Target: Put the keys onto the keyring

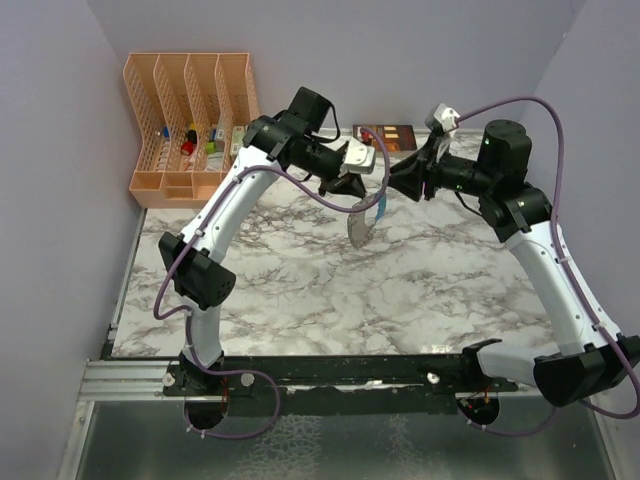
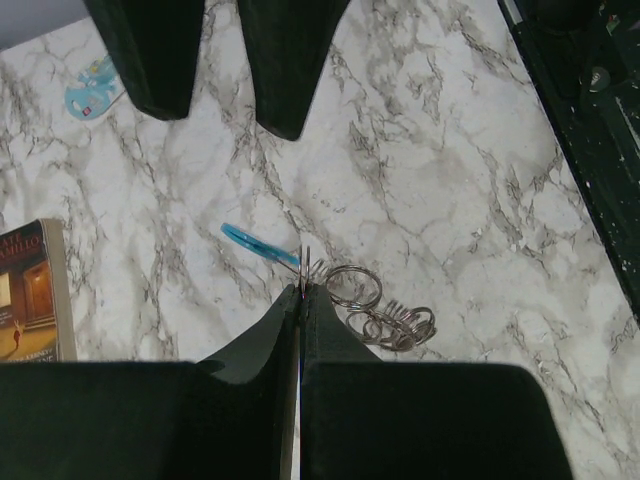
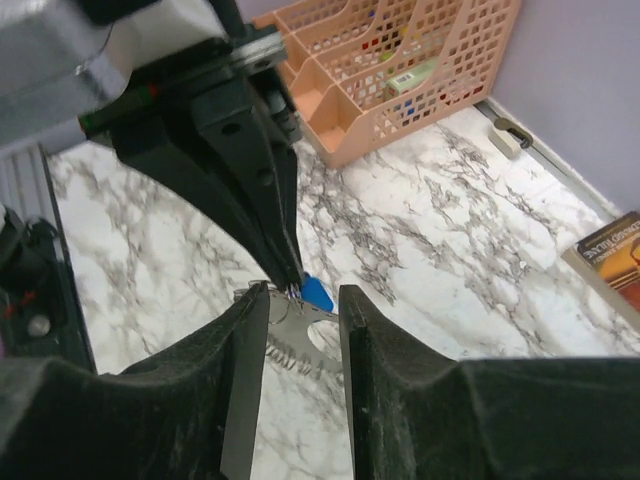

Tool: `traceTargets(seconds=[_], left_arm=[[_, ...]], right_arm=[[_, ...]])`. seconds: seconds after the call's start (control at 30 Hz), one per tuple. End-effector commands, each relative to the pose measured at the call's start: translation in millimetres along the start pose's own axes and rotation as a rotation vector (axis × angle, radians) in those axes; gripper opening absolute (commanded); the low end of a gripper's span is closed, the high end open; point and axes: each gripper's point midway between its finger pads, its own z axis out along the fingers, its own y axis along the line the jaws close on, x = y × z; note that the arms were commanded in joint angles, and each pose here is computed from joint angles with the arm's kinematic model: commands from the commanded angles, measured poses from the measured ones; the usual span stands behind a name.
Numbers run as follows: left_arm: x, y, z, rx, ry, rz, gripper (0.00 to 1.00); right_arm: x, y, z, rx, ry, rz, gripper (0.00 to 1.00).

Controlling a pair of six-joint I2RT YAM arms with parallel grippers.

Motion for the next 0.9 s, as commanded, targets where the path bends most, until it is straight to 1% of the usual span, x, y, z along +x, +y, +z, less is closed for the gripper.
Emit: traceTargets(seconds=[0.0,0.1,0.2,0.4,0.57,0.7,0.87], left_arm=[[-6.8,-1.2,-6.3,0.004,0.021,0.010,0.00],[-11.3,-5.0,-5.8,0.022,0.022,0.019,0.00],[-13.2,-11.8,-4.5,0.039,0.024,0.030,0.00],[-17.1,-25.9,2.4,0.082,0.025,0.040,0.00],[-24.6,-27.4,3.8,0.085,0.005,0.052,0.00],[-22.3,-26.0,4.5,0.080,0.016,0.055,0.00],[-25.9,-26.8,3.6,0.082,0.004,0.061,0.00]], right_arm=[[17.4,22.1,0.1,-0.140,0.071,-0.182,0.31],[29.8,28.5,5.0,-0.171,0.099,-0.186,0.25],[37.0,29.2,7.1,-0.174,0.114,-0.187,0.23],[41.7,32.5,17.6,-0.193,0.131,-0.192,0.21],[50.9,30.5,23.2,-0.205,0.149,-0.179,0.20],[50.9,31.1,21.8,-0.196,0.143,-0.179,0.20],[63.4,31.9,18.7,-0.192,0.179,-0.158,0.20]])
